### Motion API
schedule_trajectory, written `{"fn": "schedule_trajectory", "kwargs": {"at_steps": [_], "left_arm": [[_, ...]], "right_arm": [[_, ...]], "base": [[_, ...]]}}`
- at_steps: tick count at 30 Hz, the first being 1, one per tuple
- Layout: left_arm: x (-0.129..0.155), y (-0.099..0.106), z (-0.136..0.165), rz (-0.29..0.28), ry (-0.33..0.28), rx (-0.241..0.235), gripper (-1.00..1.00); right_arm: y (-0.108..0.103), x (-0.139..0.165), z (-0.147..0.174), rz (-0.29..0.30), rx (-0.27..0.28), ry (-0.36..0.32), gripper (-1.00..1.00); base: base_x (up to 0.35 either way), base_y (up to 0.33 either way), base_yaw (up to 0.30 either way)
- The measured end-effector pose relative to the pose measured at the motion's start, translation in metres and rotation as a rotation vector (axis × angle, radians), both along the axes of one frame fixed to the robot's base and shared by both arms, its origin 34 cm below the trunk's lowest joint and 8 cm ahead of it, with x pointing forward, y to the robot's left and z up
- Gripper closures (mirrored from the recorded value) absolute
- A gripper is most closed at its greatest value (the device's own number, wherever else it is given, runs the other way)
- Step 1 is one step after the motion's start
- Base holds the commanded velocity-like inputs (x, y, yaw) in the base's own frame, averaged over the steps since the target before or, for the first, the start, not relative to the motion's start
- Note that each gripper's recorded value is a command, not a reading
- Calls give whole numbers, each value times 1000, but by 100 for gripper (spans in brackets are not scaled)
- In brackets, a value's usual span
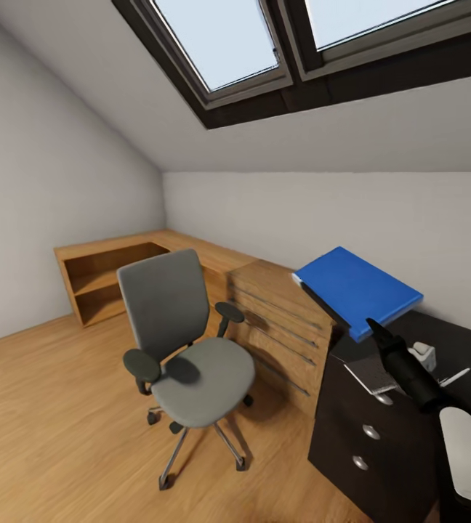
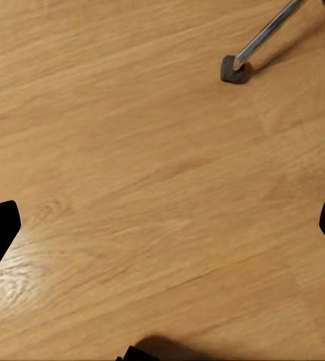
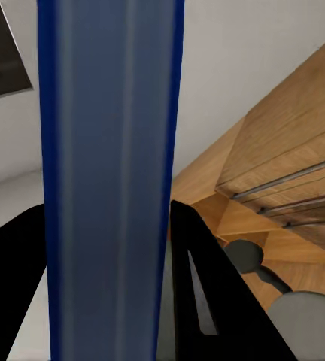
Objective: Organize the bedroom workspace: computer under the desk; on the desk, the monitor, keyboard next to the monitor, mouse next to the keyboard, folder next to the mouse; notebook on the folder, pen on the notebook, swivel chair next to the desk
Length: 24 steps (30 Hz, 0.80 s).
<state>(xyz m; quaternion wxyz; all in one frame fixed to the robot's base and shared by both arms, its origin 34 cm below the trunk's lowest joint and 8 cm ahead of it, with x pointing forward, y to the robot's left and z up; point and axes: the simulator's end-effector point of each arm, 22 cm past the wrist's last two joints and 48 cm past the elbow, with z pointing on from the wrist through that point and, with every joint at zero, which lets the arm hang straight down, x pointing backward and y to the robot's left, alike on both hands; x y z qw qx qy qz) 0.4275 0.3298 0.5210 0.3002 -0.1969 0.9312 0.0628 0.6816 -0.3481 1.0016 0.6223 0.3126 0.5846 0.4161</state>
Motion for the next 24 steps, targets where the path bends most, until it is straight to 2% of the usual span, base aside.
{"fn": "schedule_trajectory", "kwargs": {"at_steps": [8, 9, 14, 24], "left_arm": [[0, 0, 0, 0, 0, 0, -100], [0, -2, 0, 0, 1, -3, -100], [-1, -4, -1, 0, 1, -6, -100], [-8, -13, -7, -41, 26, 15, -100]], "right_arm": [[-6, -1, -2, -15, 5, 6, 100], [-13, -3, -3, -30, 9, 7, 100], [-16, -3, -3, -38, 12, 7, 100], [-27, -4, -11, -70, 21, 38, 100]], "base": [[0, 143, -269], [0, 83, -270], [-6, 34, -273], [-265, 55, -274]]}}
